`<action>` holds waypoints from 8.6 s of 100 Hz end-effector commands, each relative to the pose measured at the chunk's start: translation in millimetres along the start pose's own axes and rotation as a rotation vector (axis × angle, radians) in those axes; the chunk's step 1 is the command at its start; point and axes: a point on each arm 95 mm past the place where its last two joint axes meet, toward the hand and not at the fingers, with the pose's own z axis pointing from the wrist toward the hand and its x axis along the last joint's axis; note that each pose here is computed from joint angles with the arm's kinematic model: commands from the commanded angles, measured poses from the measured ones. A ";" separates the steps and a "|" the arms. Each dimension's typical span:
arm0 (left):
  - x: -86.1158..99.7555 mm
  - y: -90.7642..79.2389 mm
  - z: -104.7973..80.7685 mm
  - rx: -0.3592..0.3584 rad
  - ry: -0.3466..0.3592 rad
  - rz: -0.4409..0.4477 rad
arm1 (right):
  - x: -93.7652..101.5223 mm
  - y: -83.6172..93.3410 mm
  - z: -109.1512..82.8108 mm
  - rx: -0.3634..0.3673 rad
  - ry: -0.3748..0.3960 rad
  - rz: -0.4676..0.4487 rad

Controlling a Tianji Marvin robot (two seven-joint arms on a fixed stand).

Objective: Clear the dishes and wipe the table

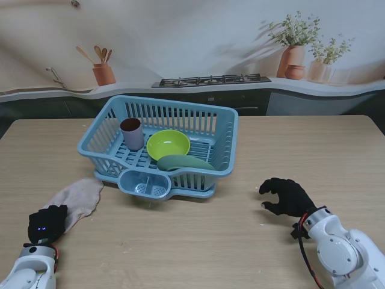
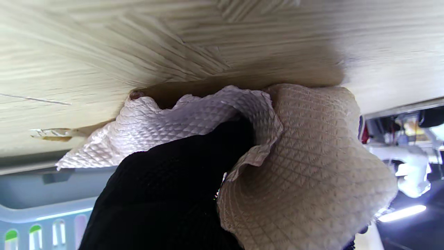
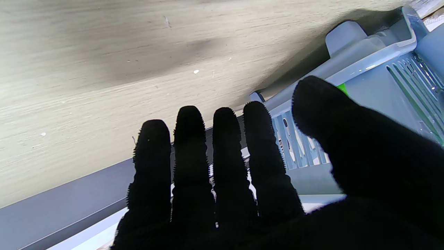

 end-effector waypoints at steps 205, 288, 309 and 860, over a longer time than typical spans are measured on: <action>-30.2 2.7 43.5 -0.072 0.139 0.048 | 2.3 -5.6 1.7 0.030 -0.008 -0.017; -20.3 9.9 37.8 -0.124 0.085 0.015 | 0.3 -5.8 1.5 0.027 -0.017 -0.019; -35.3 15.3 -3.6 -0.104 0.035 0.035 | 0.5 -6.6 1.5 0.029 -0.017 -0.016; -35.0 -51.2 68.0 0.240 0.221 -0.110 | -4.0 -6.0 3.1 0.022 -0.018 -0.014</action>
